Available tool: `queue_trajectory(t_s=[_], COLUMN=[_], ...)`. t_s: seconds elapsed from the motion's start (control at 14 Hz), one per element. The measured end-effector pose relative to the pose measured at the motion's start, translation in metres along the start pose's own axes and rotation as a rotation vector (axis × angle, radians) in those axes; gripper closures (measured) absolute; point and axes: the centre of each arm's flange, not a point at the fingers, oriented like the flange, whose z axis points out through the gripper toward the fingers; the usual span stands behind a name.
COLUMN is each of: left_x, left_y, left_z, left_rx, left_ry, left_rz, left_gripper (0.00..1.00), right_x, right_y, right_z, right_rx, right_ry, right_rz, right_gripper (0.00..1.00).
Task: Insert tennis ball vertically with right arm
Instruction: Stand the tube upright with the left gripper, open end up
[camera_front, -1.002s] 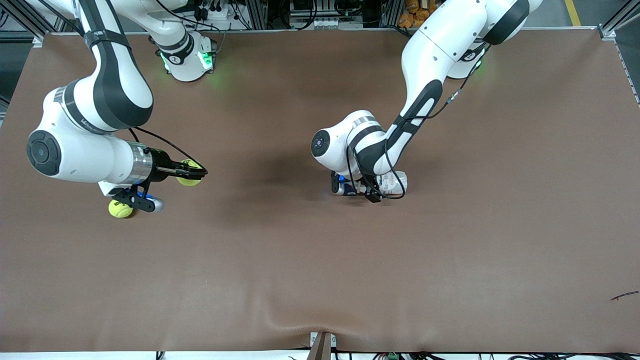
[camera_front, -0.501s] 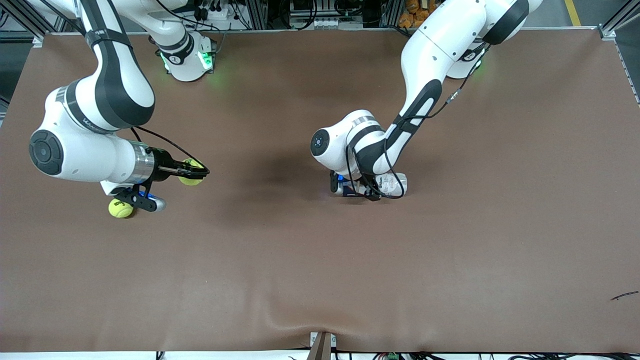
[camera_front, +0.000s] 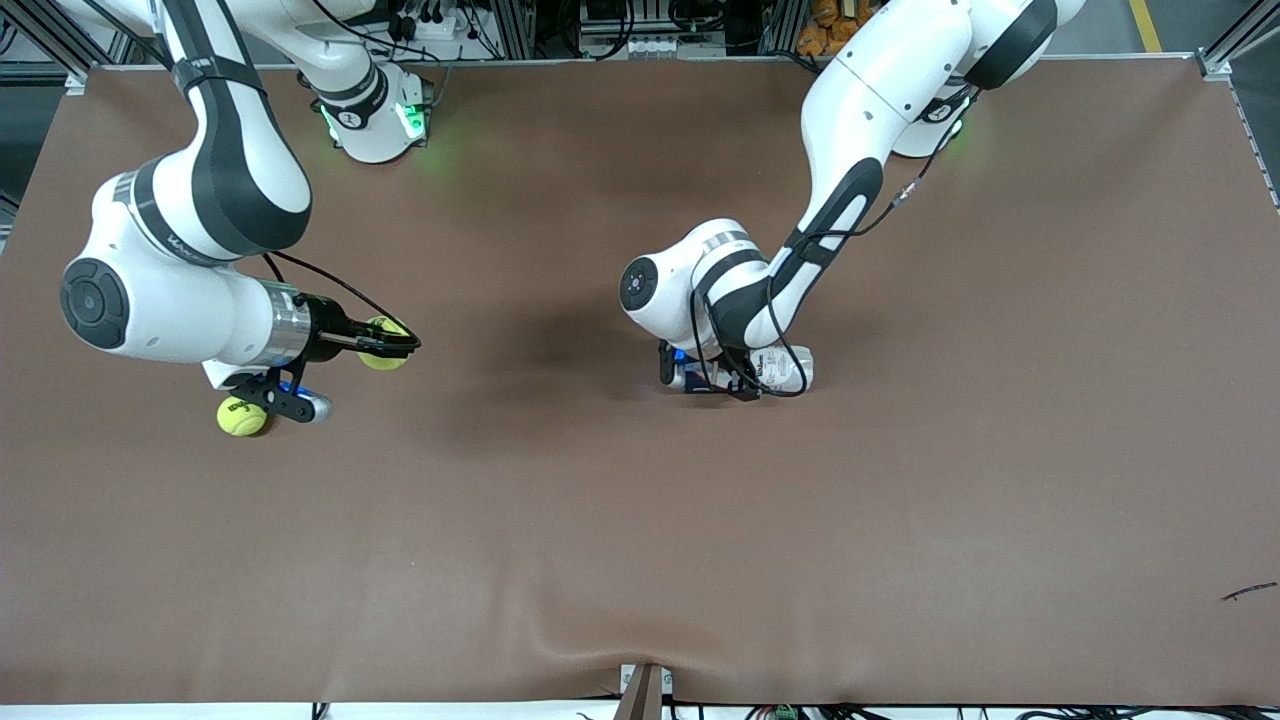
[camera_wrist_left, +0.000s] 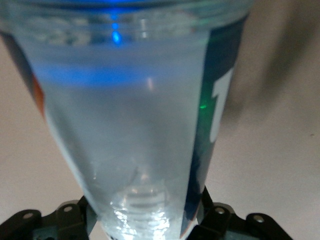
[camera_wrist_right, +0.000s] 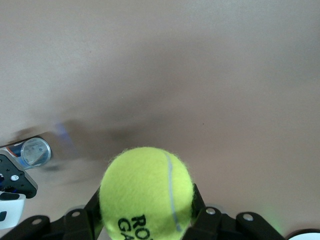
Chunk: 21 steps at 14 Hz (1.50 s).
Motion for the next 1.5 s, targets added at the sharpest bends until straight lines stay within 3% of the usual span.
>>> queue_trajectory(t_s=[0.43,0.72,1.15,1.5], left_x=[0.005,0.007,-0.011,-0.036], left_y=[0.001,-0.002,-0.031,-0.057], left_z=[-0.013,-0.053,-0.104,-0.139], left_rx=[0.014,0.050,0.135,0.119], left_ry=[0.021,0.093,0.279,0.502], left_rz=[-0.033,-0.069,-0.158,-0.266], left_gripper=[0.25,0.25,0.27,0.26], right_x=[0.000,0.000,0.000,0.000], right_y=[0.000,0.000,0.000,0.000], right_z=[0.000,0.000,0.000,0.000], right_rx=[0.000,0.000,0.001,0.001], right_ry=[0.000,0.000,0.000,0.000], right_rz=[0.000,0.000,0.000,0.000], right_gripper=[0.33,0.33,0.33,0.33])
